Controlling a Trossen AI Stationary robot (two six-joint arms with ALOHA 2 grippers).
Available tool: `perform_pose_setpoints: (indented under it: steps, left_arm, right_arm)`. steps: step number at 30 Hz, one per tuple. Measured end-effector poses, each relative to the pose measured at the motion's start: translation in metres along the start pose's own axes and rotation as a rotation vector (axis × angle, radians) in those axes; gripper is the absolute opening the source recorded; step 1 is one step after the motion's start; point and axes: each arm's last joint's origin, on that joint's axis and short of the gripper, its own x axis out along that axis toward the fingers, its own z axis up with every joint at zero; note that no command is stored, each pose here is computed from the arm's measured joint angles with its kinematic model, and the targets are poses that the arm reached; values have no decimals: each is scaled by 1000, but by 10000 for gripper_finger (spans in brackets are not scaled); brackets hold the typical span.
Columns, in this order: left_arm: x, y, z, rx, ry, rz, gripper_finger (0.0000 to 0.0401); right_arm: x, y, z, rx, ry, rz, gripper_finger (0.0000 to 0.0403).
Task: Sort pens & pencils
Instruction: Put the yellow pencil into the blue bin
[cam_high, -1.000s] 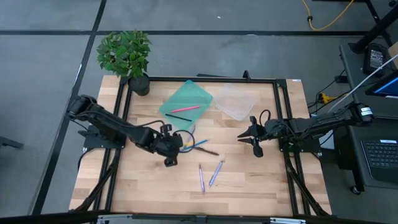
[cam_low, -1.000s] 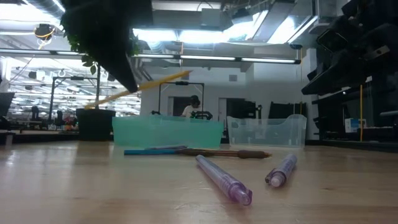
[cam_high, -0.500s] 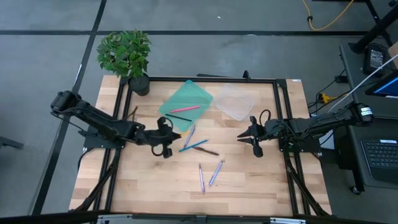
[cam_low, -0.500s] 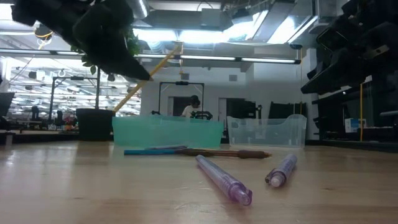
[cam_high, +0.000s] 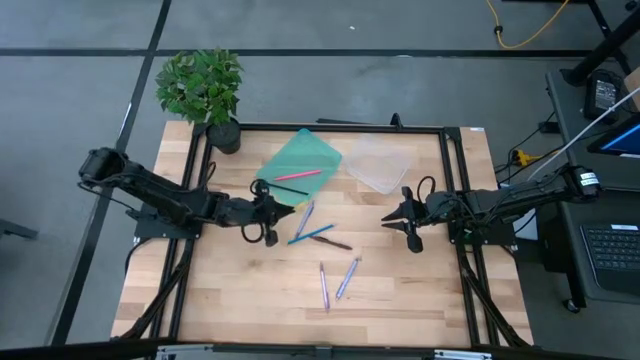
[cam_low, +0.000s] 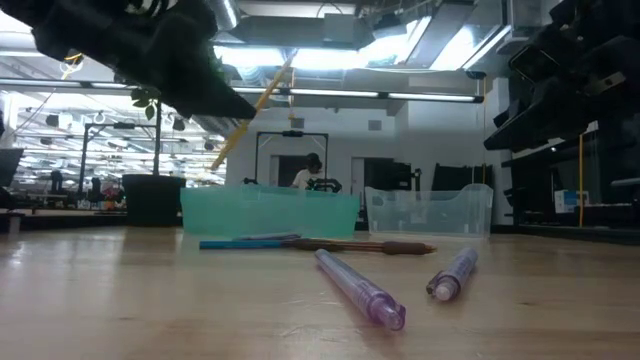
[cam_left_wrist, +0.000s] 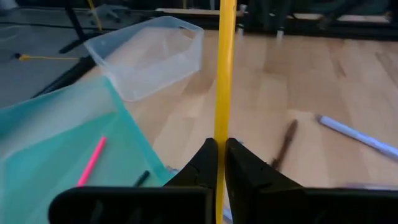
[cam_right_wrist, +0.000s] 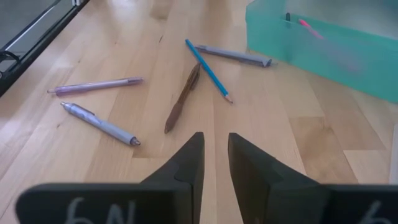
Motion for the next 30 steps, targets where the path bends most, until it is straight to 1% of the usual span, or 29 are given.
perform_pose_setpoints:
  steps: [4, 8, 13, 21, 23, 27, 30]
  left_arm:
    - [4, 10, 6, -35, -45, 61, 11]
    - [8, 20, 9, -58, -59, 105, 11]
    - [11, 32, 11, -81, -81, 227, 11]
    - [15, 52, 15, -92, -101, 353, 11]
    - [16, 57, 15, -99, -99, 368, 11]
    - [20, 65, 14, -108, -84, 347, 11]
    - [21, 70, 14, -114, -81, 365, 11]
  right_arm:
    - [0, 0, 0, 0, 0, 0, 74]
    - [0, 0, 0, 0, 0, 0, 75]
    - [0, 0, 0, 0, 0, 0, 75]
    - [0, 0, 0, 0, 0, 0, 75]
    - [0, 0, 0, 0, 0, 0, 75]
    - [0, 0, 0, 1, -1, 0, 75]
    - [0, 0, 0, 1, -2, 0, 75]
